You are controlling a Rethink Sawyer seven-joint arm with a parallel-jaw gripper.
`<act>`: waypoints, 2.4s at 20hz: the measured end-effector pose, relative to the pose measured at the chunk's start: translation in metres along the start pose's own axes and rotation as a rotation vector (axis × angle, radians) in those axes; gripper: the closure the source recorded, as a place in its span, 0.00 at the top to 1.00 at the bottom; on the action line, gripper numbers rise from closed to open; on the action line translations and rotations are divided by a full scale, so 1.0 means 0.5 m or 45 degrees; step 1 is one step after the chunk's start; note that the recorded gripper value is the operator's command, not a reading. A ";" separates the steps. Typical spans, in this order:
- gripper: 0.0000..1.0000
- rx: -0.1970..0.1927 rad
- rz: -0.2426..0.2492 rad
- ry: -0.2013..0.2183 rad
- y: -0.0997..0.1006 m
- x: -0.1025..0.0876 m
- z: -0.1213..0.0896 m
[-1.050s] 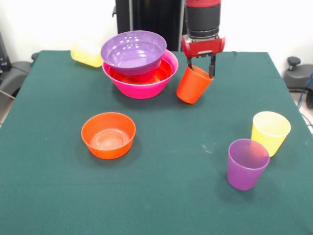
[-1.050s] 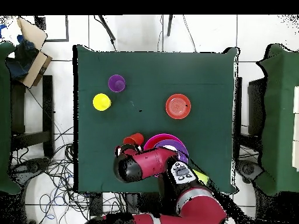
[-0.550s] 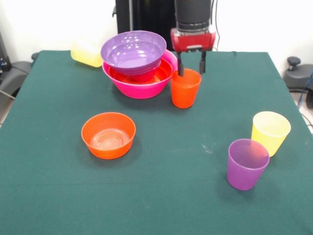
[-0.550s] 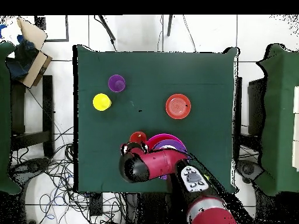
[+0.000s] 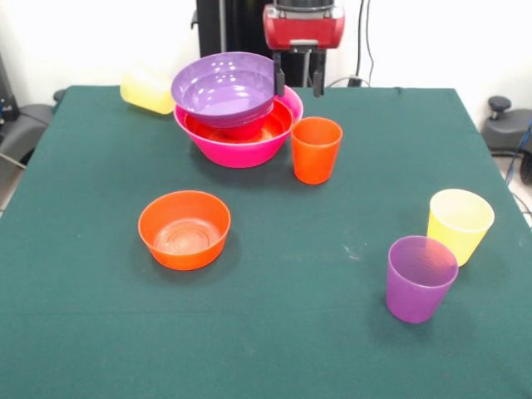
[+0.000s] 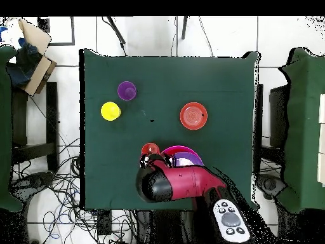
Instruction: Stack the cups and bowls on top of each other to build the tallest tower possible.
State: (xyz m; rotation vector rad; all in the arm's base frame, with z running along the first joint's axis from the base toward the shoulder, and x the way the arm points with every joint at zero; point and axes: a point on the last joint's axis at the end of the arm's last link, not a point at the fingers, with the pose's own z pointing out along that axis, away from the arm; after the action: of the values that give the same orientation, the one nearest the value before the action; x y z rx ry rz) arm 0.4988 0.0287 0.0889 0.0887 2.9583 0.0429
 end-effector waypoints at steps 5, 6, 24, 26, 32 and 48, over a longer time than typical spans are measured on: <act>1.00 0.001 -0.007 -0.006 0.005 -0.003 -0.004; 1.00 0.000 -0.010 -0.003 0.008 -0.001 -0.003; 1.00 -0.030 -0.112 0.040 0.094 0.032 0.019; 1.00 -0.036 -0.105 0.072 0.094 0.046 0.038; 1.00 -0.041 -0.083 0.115 0.084 0.061 0.082; 1.00 -0.052 -0.061 0.092 0.079 0.085 0.209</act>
State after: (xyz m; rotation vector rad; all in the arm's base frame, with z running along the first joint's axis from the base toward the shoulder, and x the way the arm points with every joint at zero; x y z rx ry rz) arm 0.4784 0.0733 -0.0200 0.0112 3.0288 0.1026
